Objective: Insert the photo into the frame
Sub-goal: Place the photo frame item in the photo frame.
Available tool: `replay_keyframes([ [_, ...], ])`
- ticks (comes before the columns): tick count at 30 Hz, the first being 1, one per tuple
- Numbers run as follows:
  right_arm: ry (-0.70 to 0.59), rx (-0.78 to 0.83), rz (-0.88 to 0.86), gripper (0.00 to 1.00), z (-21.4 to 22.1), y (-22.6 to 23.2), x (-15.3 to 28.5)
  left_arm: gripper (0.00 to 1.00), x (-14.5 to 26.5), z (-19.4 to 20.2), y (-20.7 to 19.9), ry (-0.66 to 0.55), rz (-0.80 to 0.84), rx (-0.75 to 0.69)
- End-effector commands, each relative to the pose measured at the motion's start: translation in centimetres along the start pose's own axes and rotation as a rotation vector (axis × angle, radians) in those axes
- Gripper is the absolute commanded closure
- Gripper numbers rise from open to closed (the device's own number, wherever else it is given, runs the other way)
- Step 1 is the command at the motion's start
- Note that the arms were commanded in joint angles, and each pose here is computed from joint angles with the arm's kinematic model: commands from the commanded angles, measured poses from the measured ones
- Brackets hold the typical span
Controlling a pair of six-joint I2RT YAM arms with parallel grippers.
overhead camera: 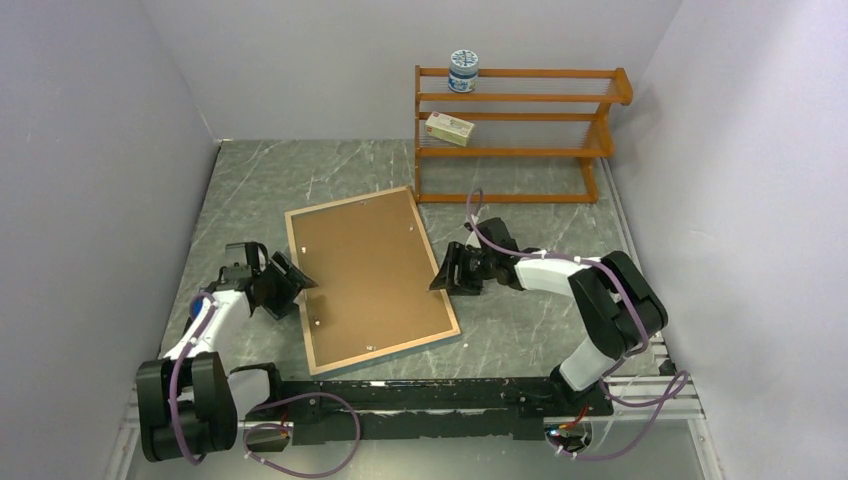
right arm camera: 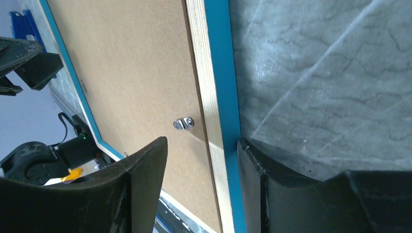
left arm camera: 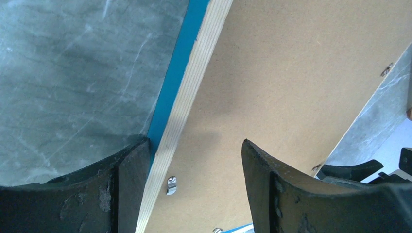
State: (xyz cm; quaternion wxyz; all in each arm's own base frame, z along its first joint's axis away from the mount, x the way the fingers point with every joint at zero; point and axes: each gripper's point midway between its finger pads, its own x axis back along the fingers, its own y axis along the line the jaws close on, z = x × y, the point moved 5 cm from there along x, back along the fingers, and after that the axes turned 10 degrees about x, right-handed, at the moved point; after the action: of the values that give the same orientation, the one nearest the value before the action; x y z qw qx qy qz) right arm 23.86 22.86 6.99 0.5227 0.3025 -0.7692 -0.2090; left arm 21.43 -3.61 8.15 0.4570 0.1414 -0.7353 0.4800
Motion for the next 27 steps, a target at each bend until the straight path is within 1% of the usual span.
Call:
replay_keyframes([
  [1, 0.071, 0.041, -0.119, 0.42, 1.5, 3.0, 1.1, 0.29, 1.2, 2.5, -1.5, 0.145, 0.055, 0.024],
  [4, 0.029, 0.099, 0.018, 0.38, -0.4, 2.3, 1.6, 0.26, 1.8, 0.8, -1.9, 0.041, 0.002, -0.012],
  [6, -0.023, 0.141, 0.098, 0.35, -2.5, 2.2, 1.9, 0.23, 2.1, -0.5, -2.3, -0.026, -0.021, -0.034],
  [9, -0.082, 0.182, 0.165, 0.32, -5.4, 2.7, 1.7, 0.19, 2.2, -1.9, -3.0, -0.1, -0.028, -0.054],
  [11, -0.093, 0.204, 0.182, 0.32, -7.1, 2.9, 0.9, 0.18, 1.8, -2.6, -3.5, -0.13, -0.016, -0.061],
  [13, -0.108, 0.224, 0.191, 0.34, -8.6, 3.3, 0.1, 0.18, 1.2, -2.9, -3.6, -0.126, -0.018, -0.063],
  [17, -0.098, 0.242, 0.181, 0.38, -10.8, 3.8, -1.5, 0.2, -0.2, -3.3, -3.3, -0.108, -0.046, -0.056],
  [22, -0.091, 0.248, 0.175, 0.41, -11.9, 3.9, -3.1, 0.22, -1.3, -3.3, -2.9, -0.091, -0.059, -0.053],
  [27, -0.076, 0.232, 0.17, 0.43, -12.4, 3.7, -4.2, 0.23, -1.6, -2.9, -3.1, -0.064, -0.029, -0.057],
])
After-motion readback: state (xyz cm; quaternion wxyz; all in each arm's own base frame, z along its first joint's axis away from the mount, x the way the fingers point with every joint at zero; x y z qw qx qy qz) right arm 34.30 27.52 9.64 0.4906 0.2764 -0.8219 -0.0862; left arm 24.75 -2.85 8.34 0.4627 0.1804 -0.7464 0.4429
